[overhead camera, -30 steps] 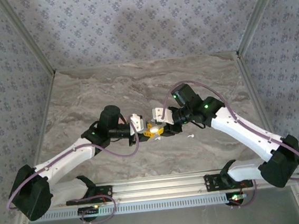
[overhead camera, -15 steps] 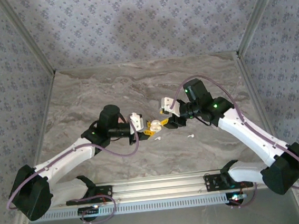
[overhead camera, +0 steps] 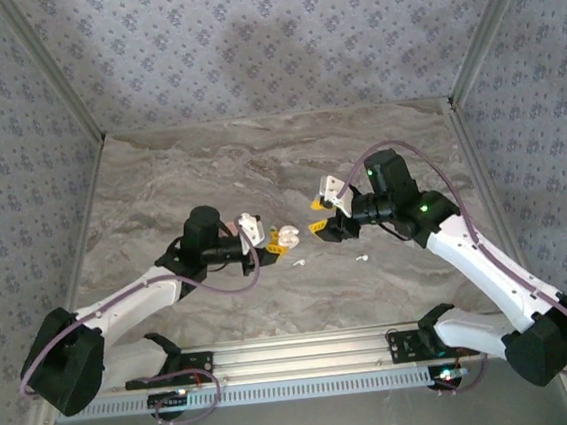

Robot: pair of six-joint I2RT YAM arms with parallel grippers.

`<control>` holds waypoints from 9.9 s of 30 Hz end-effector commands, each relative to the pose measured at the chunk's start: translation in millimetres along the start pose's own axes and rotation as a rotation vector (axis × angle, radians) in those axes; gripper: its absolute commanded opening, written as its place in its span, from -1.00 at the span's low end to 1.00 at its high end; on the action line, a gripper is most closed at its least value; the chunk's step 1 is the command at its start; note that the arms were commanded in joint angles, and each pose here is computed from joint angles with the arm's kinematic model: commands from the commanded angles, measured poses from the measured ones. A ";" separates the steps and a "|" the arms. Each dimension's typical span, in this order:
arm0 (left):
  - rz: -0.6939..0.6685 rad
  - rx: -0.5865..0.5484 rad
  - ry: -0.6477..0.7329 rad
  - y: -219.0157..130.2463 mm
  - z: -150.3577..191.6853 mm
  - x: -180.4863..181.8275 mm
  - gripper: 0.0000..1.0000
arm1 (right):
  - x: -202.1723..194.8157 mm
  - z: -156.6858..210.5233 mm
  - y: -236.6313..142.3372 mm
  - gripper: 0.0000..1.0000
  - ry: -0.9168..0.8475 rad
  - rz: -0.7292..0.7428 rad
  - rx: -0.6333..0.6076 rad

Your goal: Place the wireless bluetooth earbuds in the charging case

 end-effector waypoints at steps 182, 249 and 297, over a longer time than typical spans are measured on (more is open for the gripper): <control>-0.282 -0.004 -0.083 -29.3 17.2 29.1 -0.68 | -72.9 212.4 28.5 -0.07 1.412 0.659 0.741; -0.272 0.007 -0.090 -27.0 17.3 30.4 -0.68 | -72.2 237.2 45.2 -0.36 1.057 0.506 1.168; -0.381 -0.143 0.188 28.7 4.0 18.7 -0.75 | -31.6 27.7 30.4 -0.59 1.055 0.293 -0.175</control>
Point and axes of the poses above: each hand's point on the last joint's axis, 136 mm out from that joint toward the fingers, its own y axis out along the fingers, its own x axis along the line the jaws close on, z = x × y, the point moved 3 cm from there along -y, back along the fingers, and after that the axes turned 6 degrees about y, right-handed, at the moved point
